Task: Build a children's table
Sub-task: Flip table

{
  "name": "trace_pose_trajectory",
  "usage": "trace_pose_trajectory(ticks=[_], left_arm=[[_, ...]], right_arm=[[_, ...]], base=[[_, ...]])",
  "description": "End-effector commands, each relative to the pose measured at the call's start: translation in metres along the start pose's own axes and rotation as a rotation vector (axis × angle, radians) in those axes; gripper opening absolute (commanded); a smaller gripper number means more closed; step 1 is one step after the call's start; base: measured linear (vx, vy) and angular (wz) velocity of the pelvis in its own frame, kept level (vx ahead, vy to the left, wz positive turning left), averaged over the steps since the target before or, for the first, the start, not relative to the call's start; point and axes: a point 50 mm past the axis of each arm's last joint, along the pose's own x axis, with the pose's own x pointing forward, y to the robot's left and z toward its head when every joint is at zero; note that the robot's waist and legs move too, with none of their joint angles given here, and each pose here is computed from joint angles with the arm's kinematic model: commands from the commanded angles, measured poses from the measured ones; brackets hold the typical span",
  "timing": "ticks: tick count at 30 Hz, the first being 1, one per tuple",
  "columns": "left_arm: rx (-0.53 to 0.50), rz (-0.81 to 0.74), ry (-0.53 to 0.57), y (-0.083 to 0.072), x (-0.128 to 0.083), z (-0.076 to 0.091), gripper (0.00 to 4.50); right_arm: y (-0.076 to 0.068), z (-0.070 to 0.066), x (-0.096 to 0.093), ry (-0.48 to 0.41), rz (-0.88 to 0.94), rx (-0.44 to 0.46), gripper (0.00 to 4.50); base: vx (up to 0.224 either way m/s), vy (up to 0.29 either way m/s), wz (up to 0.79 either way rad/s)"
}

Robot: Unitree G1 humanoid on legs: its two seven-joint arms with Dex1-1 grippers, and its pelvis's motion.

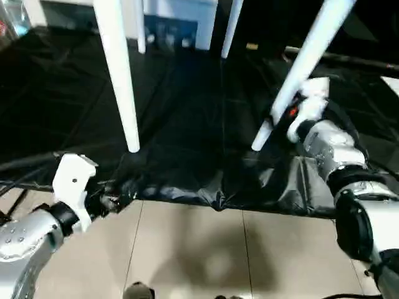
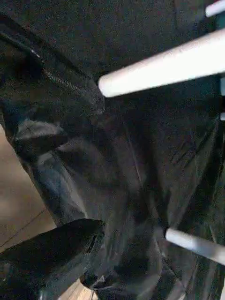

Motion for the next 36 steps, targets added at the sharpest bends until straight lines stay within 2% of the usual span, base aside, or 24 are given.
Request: trace_pose_trajectory(ticks=[1, 7, 13, 16, 22, 25, 27, 34, 36], left_arm=[[0.017, -0.014, -0.011, -0.003, -0.001, 0.005, 3.95], [0.015, -0.030, -0.022, -0.003, 0.006, 0.007, 3.95], [0.009, -0.048, -0.040, -0.003, 0.016, 0.009, 3.95], [0.005, -0.058, -0.045, -0.004, 0.020, 0.009, 3.95], [0.000, -0.058, -0.050, -0.005, 0.026, 0.008, 3.95], [-0.035, -0.027, -0.066, -0.007, 0.029, 0.003, 3.95], [-0.048, -0.015, -0.072, -0.008, 0.030, 0.002, 3.95], [-0.064, 0.083, -0.108, -0.022, 0.030, -0.011, 3.95], [-0.059, 0.164, -0.112, -0.025, 0.026, -0.015, 3.95]], right_arm=[[0.001, -0.007, -0.006, 0.046, 0.095, -0.026, 4.50], [0.003, -0.011, -0.020, 0.089, 0.317, -0.083, 4.50], [0.005, -0.019, -0.030, 0.093, 0.431, -0.095, 4.50], [0.008, -0.025, -0.035, 0.084, 0.477, -0.070, 4.50], [0.003, -0.034, -0.038, 0.042, 0.334, -0.114, 4.50], [-0.002, -0.039, -0.050, -0.059, 0.244, -0.059, 4.50], [-0.001, -0.042, -0.054, -0.073, 0.248, -0.056, 4.50], [0.000, -0.059, -0.089, -0.129, 0.121, -0.081, 4.50], [0.008, -0.061, -0.105, -0.155, 0.073, -0.066, 4.50]], base=[[0.000, 0.000, 0.00], [0.000, 0.000, 0.00], [0.000, 0.000, 0.00], [0.000, 0.000, 0.00], [0.000, 0.000, 0.00], [0.000, 0.000, 0.00], [0.000, 0.000, 0.00], [0.000, 0.000, 0.00], [0.000, 0.000, 0.00]])
